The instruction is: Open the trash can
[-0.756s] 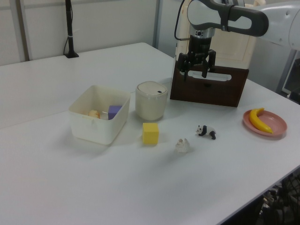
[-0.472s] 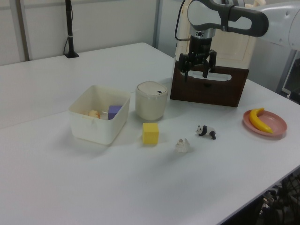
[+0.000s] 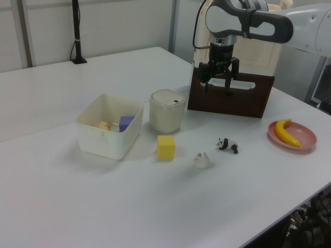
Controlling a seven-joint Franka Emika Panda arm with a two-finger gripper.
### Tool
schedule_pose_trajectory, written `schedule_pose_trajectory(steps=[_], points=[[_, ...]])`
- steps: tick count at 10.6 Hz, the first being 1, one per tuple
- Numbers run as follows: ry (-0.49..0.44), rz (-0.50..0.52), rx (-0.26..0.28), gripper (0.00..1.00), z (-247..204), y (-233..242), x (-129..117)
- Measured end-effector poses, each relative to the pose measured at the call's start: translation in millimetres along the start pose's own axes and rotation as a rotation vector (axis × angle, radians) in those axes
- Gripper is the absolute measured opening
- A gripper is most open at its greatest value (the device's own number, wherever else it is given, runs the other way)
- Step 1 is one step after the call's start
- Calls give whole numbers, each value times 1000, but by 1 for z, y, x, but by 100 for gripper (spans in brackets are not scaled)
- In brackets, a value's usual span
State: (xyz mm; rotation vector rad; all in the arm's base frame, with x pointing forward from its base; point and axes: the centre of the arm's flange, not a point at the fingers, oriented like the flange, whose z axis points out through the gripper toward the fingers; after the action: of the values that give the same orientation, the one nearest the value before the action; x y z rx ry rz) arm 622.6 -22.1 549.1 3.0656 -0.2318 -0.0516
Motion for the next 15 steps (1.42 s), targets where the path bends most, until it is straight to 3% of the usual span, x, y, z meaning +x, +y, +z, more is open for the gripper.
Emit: schedule_pose_trajectory(steps=[8,13,15], points=[[14,-2,0,100,10,-2,8],[30,-66,-1,79,21,-6,17],[22,-123,-2,86,25,-6,17]])
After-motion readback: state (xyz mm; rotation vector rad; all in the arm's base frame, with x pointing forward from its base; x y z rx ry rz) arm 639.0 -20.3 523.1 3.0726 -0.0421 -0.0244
